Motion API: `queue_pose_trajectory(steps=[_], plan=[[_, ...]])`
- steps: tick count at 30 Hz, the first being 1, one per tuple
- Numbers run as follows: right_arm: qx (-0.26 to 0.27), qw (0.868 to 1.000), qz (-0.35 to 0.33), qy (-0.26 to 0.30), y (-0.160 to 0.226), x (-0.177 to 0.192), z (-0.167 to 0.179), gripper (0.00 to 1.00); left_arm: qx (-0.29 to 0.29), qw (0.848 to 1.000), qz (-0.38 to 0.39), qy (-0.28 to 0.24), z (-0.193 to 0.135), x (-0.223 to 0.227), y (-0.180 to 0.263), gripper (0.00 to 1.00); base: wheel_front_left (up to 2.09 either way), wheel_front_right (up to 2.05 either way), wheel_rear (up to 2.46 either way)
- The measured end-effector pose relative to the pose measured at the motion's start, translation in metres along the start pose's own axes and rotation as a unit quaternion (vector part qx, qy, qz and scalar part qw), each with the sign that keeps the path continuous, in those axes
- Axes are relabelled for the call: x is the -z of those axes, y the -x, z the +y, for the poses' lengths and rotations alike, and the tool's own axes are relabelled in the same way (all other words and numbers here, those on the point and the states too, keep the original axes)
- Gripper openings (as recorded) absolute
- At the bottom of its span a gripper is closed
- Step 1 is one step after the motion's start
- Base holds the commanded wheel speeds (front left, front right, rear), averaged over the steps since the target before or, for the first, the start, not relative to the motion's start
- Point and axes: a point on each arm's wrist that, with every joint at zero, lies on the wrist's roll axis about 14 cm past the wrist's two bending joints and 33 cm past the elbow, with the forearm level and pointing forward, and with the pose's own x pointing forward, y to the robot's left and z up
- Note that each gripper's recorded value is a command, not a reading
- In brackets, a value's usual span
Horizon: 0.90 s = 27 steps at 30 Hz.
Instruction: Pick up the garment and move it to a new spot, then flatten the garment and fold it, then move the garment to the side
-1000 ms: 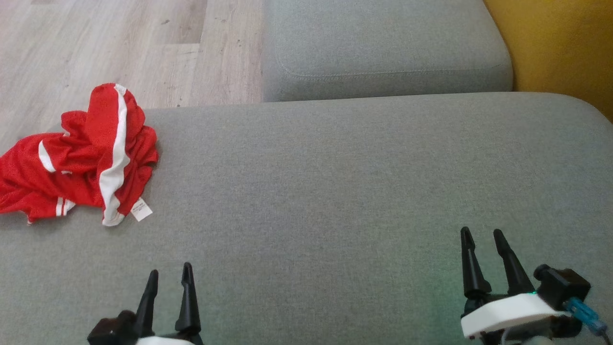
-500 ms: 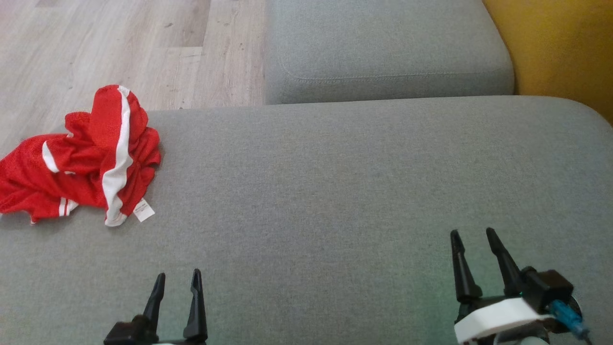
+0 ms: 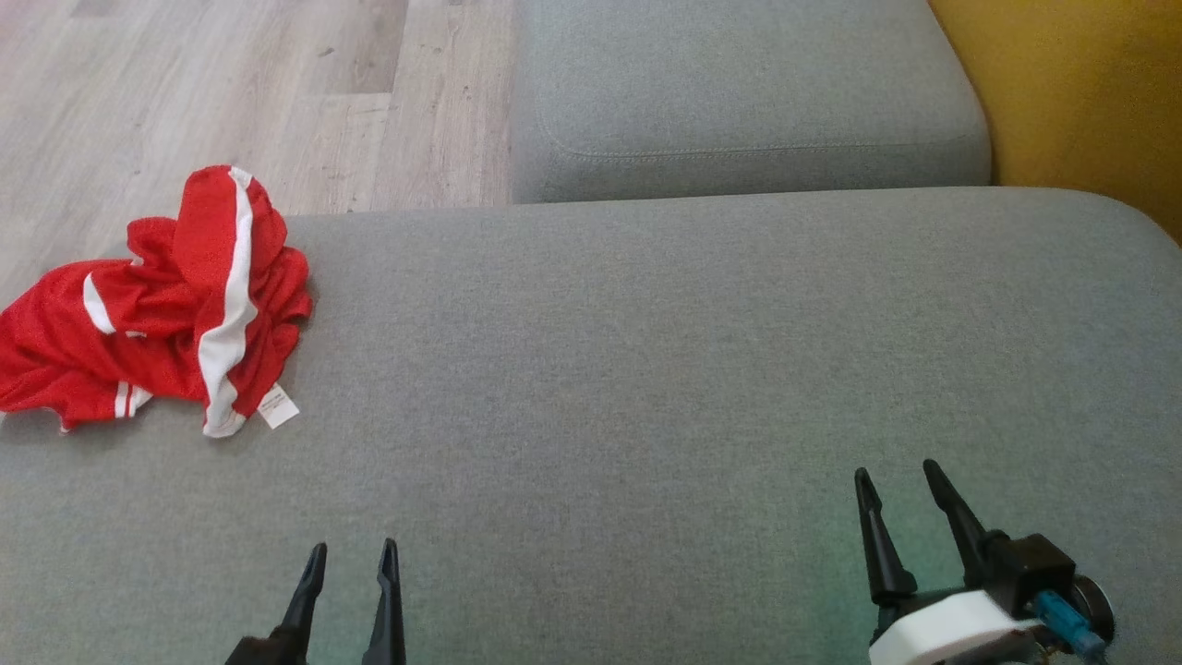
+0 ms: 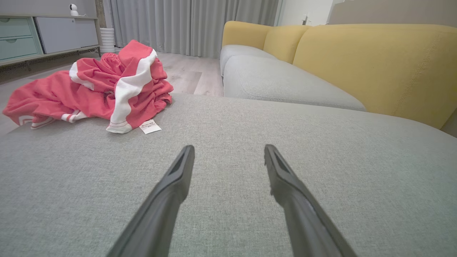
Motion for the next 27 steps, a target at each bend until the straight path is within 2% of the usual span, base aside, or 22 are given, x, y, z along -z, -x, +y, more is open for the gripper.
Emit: queue_pose_trajectory(steps=[27], plan=[[-0.002, 1.0, 0.006, 0.0, -0.0016, 0.0036, 0.0008, 1.0, -0.011, 1.0, 0.005, 0.005, 0.0055, 0.0033, 0.0028, 1.0, 0.0, 0.0, 0.0]])
